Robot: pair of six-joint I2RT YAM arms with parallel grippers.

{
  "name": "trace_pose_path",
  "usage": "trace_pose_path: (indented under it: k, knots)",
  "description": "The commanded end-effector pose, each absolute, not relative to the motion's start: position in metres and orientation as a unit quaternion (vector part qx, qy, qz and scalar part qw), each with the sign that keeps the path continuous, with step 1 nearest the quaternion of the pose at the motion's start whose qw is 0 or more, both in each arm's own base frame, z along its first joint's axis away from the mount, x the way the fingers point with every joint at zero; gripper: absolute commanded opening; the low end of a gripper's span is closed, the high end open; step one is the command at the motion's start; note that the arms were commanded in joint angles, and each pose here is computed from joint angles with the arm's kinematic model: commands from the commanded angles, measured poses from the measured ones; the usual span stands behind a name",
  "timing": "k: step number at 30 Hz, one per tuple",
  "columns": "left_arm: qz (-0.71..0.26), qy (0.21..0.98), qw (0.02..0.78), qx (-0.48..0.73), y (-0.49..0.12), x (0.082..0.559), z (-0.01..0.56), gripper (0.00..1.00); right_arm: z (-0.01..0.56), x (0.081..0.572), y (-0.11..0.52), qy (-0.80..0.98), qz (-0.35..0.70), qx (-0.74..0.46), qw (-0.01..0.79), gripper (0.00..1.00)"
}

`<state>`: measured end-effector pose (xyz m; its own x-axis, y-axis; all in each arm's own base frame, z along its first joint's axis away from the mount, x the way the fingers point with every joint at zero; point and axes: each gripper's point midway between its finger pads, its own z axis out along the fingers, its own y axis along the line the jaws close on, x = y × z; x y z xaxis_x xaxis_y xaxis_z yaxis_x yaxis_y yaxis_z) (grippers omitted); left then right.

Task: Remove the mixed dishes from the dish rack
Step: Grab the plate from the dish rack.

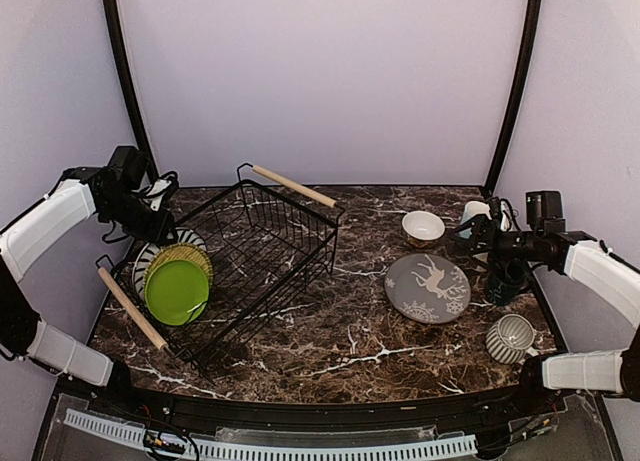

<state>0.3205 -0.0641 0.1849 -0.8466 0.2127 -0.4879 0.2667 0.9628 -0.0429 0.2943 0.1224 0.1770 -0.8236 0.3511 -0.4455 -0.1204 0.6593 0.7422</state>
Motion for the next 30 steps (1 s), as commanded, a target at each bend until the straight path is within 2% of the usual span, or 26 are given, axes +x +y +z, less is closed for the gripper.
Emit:
trace_pose_path:
  k: [1,18,30]
  knots:
    - [-0.057,0.957,0.250,0.137,-0.064,0.308,0.193,0.32,0.182,0.297,0.125,0.858,0.412,0.057,0.301,0.99]
    - [-0.063,0.948,0.278,0.139,-0.066,0.307,0.218,0.17,0.181,0.298,0.126,0.856,0.416,0.054,0.301,0.99]
    - [-0.048,0.939,0.306,0.146,-0.062,0.307,0.237,0.13,0.181,0.299,0.127,0.854,0.420,0.053,0.302,0.99]
